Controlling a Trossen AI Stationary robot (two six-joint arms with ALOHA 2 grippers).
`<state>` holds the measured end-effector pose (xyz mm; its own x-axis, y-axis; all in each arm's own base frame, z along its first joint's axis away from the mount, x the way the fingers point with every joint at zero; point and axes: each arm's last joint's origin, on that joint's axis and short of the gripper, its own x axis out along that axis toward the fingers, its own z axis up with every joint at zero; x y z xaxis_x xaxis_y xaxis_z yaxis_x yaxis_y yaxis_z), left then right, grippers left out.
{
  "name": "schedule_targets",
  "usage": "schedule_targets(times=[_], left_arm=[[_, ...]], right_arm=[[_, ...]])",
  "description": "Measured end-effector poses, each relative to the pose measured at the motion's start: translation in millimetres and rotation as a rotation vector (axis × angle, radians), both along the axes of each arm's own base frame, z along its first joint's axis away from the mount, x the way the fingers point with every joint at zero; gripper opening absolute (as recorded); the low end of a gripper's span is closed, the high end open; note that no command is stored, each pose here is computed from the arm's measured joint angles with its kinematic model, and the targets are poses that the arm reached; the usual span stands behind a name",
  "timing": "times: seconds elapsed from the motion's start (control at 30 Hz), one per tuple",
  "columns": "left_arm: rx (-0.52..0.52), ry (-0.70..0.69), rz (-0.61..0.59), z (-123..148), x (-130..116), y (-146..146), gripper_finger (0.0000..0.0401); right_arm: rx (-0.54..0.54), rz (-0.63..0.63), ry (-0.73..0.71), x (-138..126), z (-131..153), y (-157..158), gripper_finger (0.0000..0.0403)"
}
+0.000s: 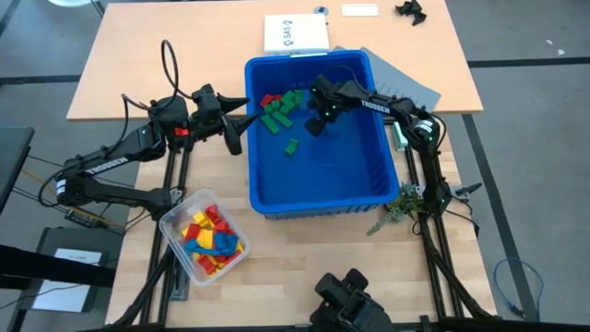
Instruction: Sort Items/Unsort Items
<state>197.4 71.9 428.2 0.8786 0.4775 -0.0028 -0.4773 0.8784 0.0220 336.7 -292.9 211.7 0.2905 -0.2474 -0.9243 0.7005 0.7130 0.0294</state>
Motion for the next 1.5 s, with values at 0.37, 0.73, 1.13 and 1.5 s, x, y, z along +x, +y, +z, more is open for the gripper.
schedule_targets(times=[0.37,0.73,1.13,1.5], left_arm=[[0.0,0.0,0.0,0,0,0,0.0248],[0.0,0.0,0.0,0,0,0,0.0248],[0.0,0.0,0.0,0,0,0,0.0248],[0.0,0.0,0.0,0,0,0,0.0248]], right_arm=[[0.062,-0.14,-0.015,-2,-23,7,0.0258],[0.036,-0.172,-0.046,-8,-58,14,0.023],[-0.033,0.133,0.045,-9,-68,20,0.0226],[-0.059,0.212,0.057,-7,-64,20,0.0148]])
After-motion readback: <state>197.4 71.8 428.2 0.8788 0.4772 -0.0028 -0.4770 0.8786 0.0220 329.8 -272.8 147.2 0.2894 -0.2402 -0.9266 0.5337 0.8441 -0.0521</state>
